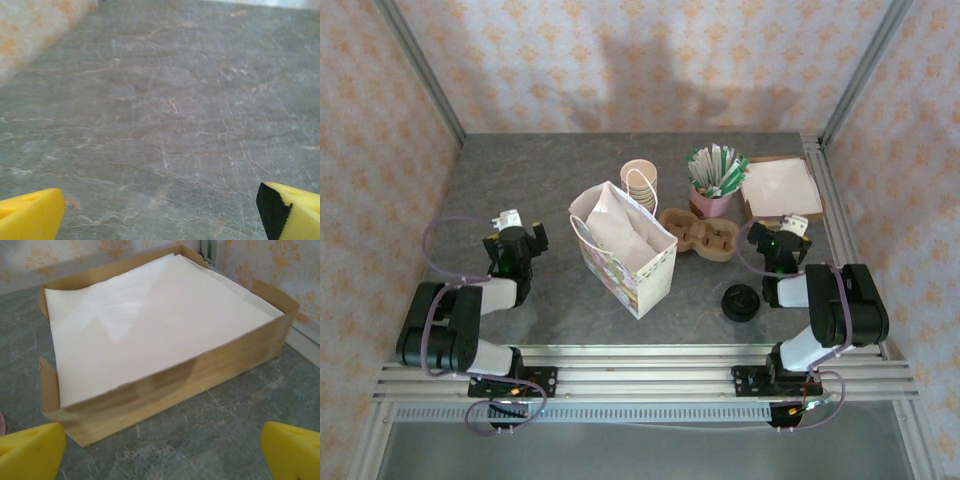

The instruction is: Pack the takeout coffee

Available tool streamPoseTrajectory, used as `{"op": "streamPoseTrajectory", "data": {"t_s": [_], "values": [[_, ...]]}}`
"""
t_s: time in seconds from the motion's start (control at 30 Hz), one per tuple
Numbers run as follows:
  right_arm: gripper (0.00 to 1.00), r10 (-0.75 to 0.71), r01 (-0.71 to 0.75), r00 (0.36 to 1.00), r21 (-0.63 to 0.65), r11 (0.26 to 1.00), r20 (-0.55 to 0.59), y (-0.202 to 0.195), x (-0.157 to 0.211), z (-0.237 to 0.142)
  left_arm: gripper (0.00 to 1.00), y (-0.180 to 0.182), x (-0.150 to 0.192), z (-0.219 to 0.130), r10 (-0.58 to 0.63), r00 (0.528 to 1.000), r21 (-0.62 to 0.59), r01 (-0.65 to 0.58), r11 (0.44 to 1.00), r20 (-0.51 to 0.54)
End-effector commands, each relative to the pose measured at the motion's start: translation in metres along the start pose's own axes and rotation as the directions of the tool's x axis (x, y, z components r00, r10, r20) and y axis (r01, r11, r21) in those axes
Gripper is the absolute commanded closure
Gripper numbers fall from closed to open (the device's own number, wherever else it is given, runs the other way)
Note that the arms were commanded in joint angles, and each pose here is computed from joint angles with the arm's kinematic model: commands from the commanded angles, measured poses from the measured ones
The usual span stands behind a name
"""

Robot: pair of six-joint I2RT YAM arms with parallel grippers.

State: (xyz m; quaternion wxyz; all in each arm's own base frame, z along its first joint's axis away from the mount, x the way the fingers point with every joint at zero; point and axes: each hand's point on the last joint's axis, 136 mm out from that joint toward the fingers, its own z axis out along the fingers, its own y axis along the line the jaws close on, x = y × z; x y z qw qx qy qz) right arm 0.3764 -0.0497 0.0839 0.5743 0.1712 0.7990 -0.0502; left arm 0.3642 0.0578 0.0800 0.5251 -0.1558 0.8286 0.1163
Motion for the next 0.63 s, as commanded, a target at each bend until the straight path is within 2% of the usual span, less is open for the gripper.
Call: {"op": "streamPoseTrajectory", "data": {"t_s": [0.0, 0.13, 0.3, 0.6], "values": [[0.01, 0.019, -0.018, 0.999, -0.027, 0.999, 0.039, 0.006, -0.014, 0.002, 0.0, -0.019, -0.02, 0.004, 0.036, 0.997, 0.049, -0.039, 0.998, 0.068], [0.01, 0.01, -0.009, 1.0, -0.044, 0.999, 0.024, 0.01, -0.012, 0.003, 0.0, -0.02, -0.023, 0.004, 0.048, 0.996, 0.029, -0.05, 0.998, 0.077], [0.01, -0.055, 0.048, 0.998, -0.148, 0.988, -0.041, 0.032, -0.006, 0.009, 0.0, -0.02, -0.022, 0.004, 0.051, 0.996, 0.026, -0.053, 0.998, 0.073], [0.01, -0.055, 0.048, 0.998, -0.152, 0.987, -0.037, 0.032, -0.006, 0.008, 0.0, -0.02, -0.023, 0.004, 0.053, 0.996, 0.024, -0.054, 0.998, 0.073]]}}
